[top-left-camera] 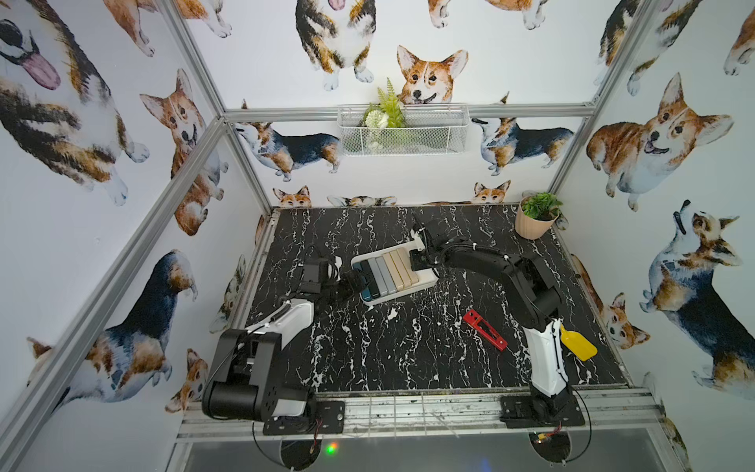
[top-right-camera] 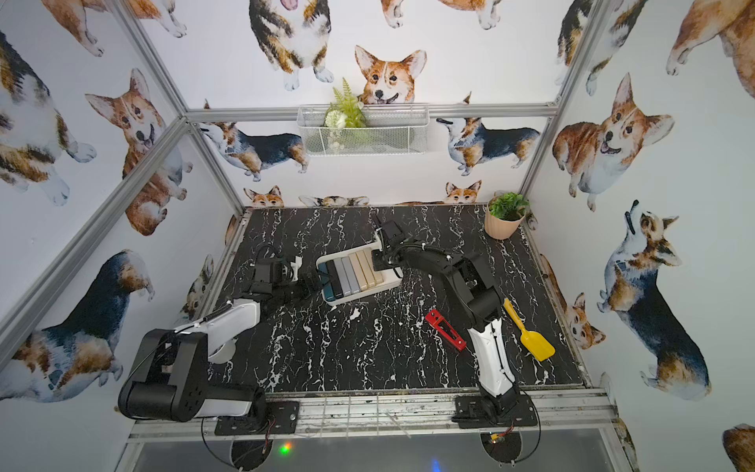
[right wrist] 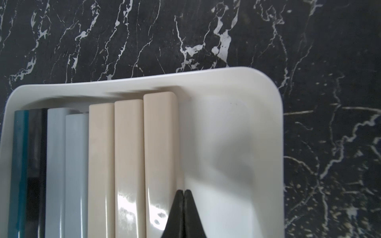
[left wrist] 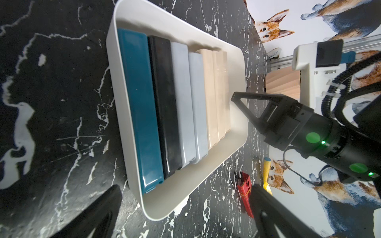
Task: Put the pruning pliers into the storage box
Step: Place the pruning pliers in the storage box.
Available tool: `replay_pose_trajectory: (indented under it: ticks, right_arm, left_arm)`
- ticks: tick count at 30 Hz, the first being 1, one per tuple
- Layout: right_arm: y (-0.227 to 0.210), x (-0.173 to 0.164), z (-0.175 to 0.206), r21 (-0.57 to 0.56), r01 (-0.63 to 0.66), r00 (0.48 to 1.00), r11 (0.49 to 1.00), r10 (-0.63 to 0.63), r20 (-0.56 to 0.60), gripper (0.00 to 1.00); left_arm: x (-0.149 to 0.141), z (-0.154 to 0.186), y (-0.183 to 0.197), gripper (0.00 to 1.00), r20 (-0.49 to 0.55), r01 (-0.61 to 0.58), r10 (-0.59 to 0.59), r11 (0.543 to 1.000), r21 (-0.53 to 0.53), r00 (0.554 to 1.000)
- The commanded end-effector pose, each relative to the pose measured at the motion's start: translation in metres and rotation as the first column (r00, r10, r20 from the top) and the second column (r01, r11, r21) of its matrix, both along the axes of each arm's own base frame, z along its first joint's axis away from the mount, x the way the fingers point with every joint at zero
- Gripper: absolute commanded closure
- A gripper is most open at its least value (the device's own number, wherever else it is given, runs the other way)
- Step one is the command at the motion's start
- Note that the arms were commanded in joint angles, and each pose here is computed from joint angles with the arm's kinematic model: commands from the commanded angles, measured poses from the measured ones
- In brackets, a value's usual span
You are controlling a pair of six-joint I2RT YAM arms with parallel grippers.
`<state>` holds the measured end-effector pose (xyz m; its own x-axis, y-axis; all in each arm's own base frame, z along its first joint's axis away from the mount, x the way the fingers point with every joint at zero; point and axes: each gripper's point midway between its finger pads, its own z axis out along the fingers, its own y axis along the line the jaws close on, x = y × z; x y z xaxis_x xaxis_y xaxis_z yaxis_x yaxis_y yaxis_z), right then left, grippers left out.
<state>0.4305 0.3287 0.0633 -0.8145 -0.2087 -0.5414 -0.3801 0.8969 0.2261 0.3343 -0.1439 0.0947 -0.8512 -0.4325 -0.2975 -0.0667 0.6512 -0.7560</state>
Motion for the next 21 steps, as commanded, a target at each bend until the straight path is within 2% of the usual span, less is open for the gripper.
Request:
replay_pose_trajectory:
  ticks: [1,8,21]
  right_arm:
    - [-0.001,0.000,0.011,-0.012,-0.010,1.000,1.000,0.010,0.025,0.82]
    - [-0.007,-0.007,0.026,0.008,0.000,0.999,1.000,0.000,0.046,0.61]
    - [-0.040,-0.039,0.064,-0.039,-0.019,0.996,0.999,0.022,0.084,0.39]
  left_arm:
    - [0.003,0.006,-0.001,0.00,0.026,0.000,0.000,1.000,-0.010,1.000]
    - [0.001,0.010,0.000,0.00,0.032,0.003,-0.003,1.000,-0.006,0.999]
    - [-0.004,0.019,-0.002,0.00,0.039,0.012,-0.011,1.000,-0.023,0.999]
